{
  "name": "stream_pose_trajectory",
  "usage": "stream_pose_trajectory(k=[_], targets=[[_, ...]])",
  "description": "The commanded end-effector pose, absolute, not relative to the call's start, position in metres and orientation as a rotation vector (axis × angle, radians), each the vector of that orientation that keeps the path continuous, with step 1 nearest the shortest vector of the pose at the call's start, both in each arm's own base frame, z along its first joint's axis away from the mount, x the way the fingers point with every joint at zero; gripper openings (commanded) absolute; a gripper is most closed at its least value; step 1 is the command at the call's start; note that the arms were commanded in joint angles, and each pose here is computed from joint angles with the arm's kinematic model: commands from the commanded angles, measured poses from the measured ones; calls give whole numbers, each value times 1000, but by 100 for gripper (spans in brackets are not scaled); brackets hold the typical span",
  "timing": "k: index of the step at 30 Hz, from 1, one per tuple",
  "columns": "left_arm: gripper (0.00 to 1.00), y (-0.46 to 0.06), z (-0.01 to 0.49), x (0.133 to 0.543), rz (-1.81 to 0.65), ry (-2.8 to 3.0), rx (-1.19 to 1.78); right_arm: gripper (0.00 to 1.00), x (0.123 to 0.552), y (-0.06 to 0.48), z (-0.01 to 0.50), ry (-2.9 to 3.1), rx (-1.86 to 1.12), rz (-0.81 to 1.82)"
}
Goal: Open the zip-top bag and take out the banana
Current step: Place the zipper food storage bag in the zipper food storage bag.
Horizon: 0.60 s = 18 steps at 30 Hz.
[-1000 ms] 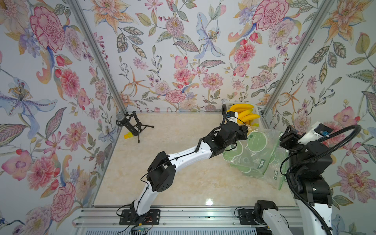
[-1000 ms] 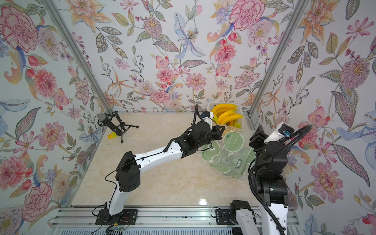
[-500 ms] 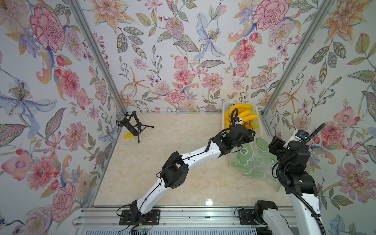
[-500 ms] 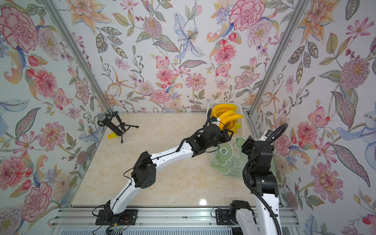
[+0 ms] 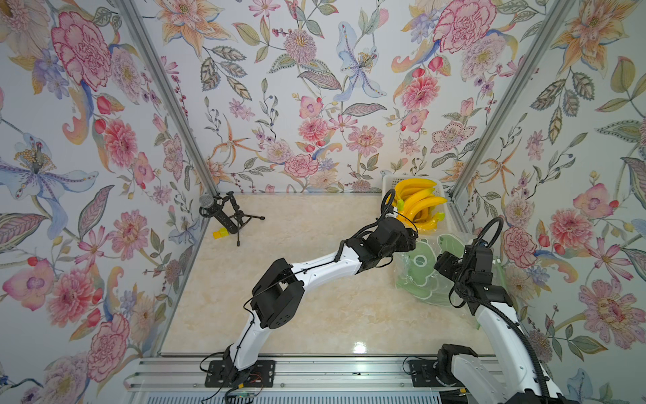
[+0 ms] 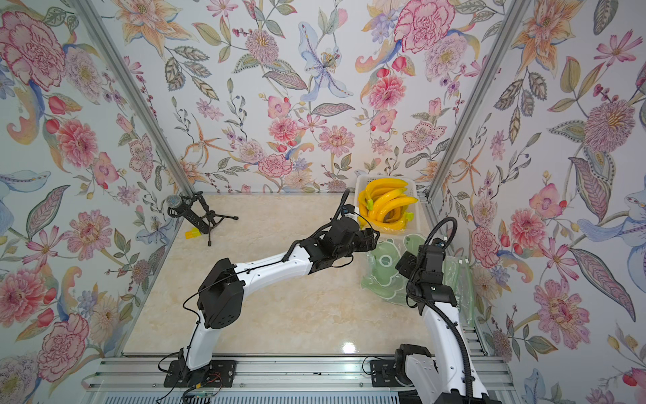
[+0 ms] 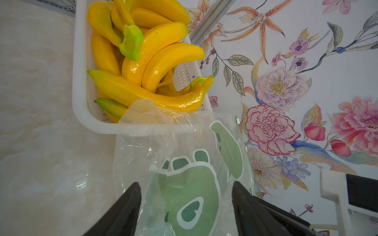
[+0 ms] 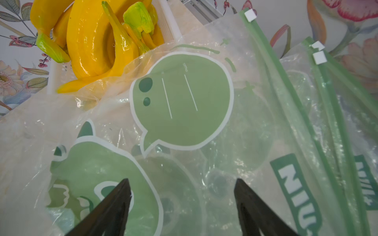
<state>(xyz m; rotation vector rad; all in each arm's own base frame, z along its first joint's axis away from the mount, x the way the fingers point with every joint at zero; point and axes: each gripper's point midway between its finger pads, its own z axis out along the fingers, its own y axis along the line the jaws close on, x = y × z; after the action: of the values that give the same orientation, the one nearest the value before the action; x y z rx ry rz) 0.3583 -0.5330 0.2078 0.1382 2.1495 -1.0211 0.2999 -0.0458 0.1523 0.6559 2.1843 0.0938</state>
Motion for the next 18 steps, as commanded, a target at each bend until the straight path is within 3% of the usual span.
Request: stream_pose_trajectory(k=[1,4,11,18], targets=[[72,-550,163,354,-991,2243,248,82,316,-43,142,2168,668,198],[71,-568,144,345,-1001,2287,298,83,318,-53,117,2201,744,230],[56,-607,114,313,-1082,2365,418,84,299,-91,76,2217,981,192],[54,-616,83,289,-1096,2453,445,85,285,-115,53,2192,1140,165]])
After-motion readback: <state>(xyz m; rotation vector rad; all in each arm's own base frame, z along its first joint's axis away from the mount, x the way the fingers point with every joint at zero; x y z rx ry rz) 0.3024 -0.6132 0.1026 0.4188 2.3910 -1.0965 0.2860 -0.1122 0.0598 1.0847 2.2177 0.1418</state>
